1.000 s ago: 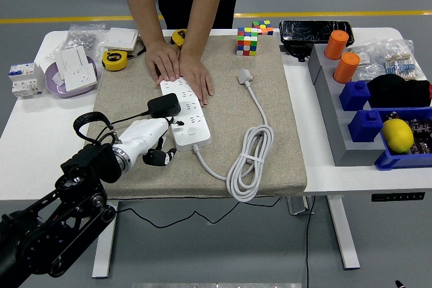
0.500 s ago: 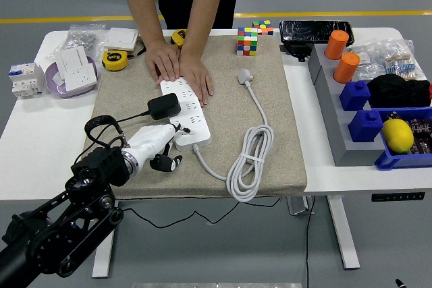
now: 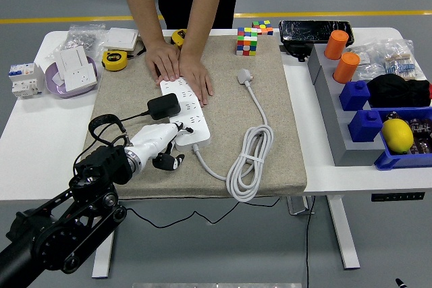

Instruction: Pick up the plug,place it near the board,insert it into the board,press the button

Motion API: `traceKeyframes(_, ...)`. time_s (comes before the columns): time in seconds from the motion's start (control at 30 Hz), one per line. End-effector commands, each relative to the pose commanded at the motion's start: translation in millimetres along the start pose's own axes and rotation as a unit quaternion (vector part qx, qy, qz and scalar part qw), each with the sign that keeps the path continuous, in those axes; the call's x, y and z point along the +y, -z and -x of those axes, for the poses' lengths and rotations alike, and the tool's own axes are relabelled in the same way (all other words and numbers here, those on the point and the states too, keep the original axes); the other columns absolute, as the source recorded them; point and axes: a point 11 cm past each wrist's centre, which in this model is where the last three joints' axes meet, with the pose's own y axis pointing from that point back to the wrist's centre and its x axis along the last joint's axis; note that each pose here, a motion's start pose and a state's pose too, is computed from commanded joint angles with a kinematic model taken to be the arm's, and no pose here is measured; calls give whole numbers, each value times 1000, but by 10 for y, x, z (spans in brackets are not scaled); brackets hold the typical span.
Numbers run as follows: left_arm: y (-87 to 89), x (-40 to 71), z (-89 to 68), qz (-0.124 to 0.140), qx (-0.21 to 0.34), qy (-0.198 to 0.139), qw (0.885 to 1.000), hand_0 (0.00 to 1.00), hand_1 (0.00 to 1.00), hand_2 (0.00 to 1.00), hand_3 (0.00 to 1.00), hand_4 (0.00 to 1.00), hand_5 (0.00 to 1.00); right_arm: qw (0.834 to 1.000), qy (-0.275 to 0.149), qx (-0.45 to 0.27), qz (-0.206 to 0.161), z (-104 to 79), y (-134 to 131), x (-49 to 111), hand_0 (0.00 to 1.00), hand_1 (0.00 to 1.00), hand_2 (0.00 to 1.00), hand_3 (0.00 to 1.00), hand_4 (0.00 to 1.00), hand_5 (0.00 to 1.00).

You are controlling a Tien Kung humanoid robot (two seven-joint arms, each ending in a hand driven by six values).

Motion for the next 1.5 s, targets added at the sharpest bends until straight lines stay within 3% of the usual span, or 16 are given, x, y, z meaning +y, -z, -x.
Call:
traceKeyframes(0.43,-4,-7,70,1,-5,15,1000,167,34,126,830,626,2,1000,0,-2,0,2,0,0,919,799,777,798,998,998)
traceKeyframes(0.6,-12,-4,0,4,-6,3,1000,167,34,127,825,625,2,1000,0,-3,-1,11,5,-1,920,799,777,795,998,998)
traceKeyframes(0.77,-81,55,-212,19,2,-26,999,167,34,127,802,626,2,1000,1,-3,1,18,-8,0,919,799,777,795,998,998)
traceKeyframes(0.93,-212,151,-565,47,16,-73,996,167,35,128,757,628,2,1000,1,-2,2,23,-15,0,919,799,777,796,998,998)
traceKeyframes(1.03,-261,206,-837,54,15,-118,991,167,35,128,757,628,2,1000,2,-1,1,25,-8,0,919,799,777,796,998,998)
traceKeyframes(1.07,-266,214,-891,55,14,-129,990,235,113,208,602,659,2,1000,2,0,1,26,-7,0,919,799,777,795,998,998)
traceKeyframes(1.23,-216,174,-1216,65,38,-201,977,235,113,208,602,659,2,1000,3,1,1,33,0,-1,919,799,777,795,998,998)
traceKeyframes(1.27,-185,155,-1267,66,49,-216,973,490,595,572,548,761,3,1000,3,1,1,35,1,-1,919,799,778,796,998,998)
traceKeyframes(1.37,-106,82,-1368,69,80,-241,965,490,595,572,548,761,3,1000,3,2,2,34,-3,-1,919,799,778,796,998,998)
traceKeyframes(1.43,-7,-4,-1351,57,99,-232,966,490,595,572,548,761,3,1000,3,2,3,32,-8,0,919,799,778,796,998,998)
traceKeyframes(1.47,41,-54,-1351,44,103,-221,969,981,991,930,869,998,608,1000,3,3,3,32,-11,0,919,799,777,796,998,998)
traceKeyframes(1.5,121,-118,-1312,25,103,-204,973,981,991,930,869,998,608,1000,3,4,4,33,-12,0,919,799,777,796,998,998)
